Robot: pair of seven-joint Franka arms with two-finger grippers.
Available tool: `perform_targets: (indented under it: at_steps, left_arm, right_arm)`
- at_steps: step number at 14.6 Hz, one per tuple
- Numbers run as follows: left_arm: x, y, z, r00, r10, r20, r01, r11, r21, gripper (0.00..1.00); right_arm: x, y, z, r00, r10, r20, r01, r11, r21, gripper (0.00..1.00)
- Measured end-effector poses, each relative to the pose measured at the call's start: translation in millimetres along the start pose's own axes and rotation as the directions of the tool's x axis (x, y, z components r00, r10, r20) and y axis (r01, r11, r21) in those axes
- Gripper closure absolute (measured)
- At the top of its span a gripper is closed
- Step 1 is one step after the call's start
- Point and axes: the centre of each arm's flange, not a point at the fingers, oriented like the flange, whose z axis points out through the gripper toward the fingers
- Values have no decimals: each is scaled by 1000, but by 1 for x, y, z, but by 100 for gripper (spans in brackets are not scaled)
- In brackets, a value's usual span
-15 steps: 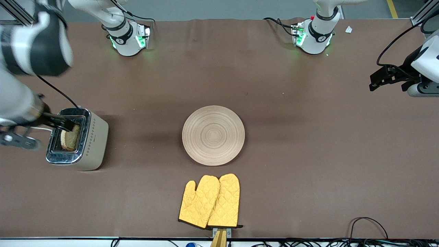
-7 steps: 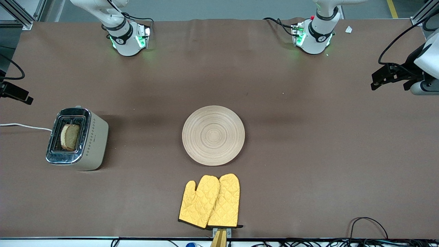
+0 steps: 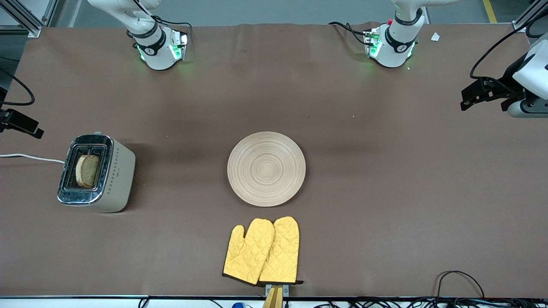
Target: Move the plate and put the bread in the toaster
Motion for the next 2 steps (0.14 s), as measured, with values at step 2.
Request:
perform_targets:
  at_steps: [2]
  left_arm:
    - [0, 3, 0, 1000, 6, 1, -6, 1000, 4, 0]
  right_arm:
    - [0, 0, 0, 1000, 0, -1, 0, 1000, 0, 0]
